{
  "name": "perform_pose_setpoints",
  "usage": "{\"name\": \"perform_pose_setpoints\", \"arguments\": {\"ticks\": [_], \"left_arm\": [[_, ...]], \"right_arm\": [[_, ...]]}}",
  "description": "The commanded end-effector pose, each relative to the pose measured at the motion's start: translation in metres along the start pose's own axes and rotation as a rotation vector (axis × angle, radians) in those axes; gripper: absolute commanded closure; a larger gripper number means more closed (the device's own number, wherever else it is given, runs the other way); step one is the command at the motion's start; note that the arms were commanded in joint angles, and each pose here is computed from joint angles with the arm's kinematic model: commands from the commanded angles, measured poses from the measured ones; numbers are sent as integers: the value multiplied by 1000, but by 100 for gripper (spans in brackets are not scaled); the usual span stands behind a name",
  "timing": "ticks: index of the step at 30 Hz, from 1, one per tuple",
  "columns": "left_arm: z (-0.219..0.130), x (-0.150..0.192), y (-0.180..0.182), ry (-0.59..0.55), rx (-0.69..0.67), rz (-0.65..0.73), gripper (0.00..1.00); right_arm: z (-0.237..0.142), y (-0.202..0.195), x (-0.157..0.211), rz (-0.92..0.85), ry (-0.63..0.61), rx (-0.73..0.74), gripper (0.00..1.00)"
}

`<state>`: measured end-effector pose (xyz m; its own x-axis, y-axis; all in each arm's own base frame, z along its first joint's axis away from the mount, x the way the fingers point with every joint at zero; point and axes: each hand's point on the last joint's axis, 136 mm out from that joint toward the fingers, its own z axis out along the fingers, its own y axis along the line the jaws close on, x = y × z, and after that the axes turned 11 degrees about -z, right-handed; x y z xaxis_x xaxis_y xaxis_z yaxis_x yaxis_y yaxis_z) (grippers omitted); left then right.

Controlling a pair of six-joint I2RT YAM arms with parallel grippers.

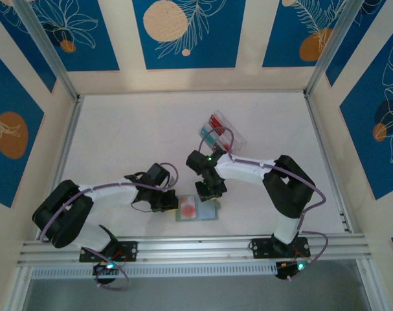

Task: Put the credit cards into the card holder

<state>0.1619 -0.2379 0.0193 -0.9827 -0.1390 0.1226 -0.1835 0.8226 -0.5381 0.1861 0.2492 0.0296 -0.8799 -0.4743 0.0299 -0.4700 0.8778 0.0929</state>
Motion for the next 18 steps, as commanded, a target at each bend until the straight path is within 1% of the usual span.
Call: {"name": "perform_pose_setpoints", "arguments": {"ticks": [1,3,6,9,11,16,18], "left_arm": [[-6,-5,-5,-16,5,4,90],[-6,-6,-6,-16,6,4,90],[-4,-6,-5,-12,5,3,90],[-2,-5,-5,-6,8,0,90],[-2,-5,-5,-7,13,-2,90],[-1,-5,-4,-2,14,-3,90],[0,-5,-5,-2,17,-3,90]], "right_arm": [[9,-8,12,0,50,41,69],[13,-5,15,0,60,33,70],[17,-2,16,2,63,30,75],[13,-4,15,-4,54,55,76],[10,-3,14,-10,47,58,79],[8,4,12,-24,42,38,85],[5,11,9,-32,28,-3,85]]}}
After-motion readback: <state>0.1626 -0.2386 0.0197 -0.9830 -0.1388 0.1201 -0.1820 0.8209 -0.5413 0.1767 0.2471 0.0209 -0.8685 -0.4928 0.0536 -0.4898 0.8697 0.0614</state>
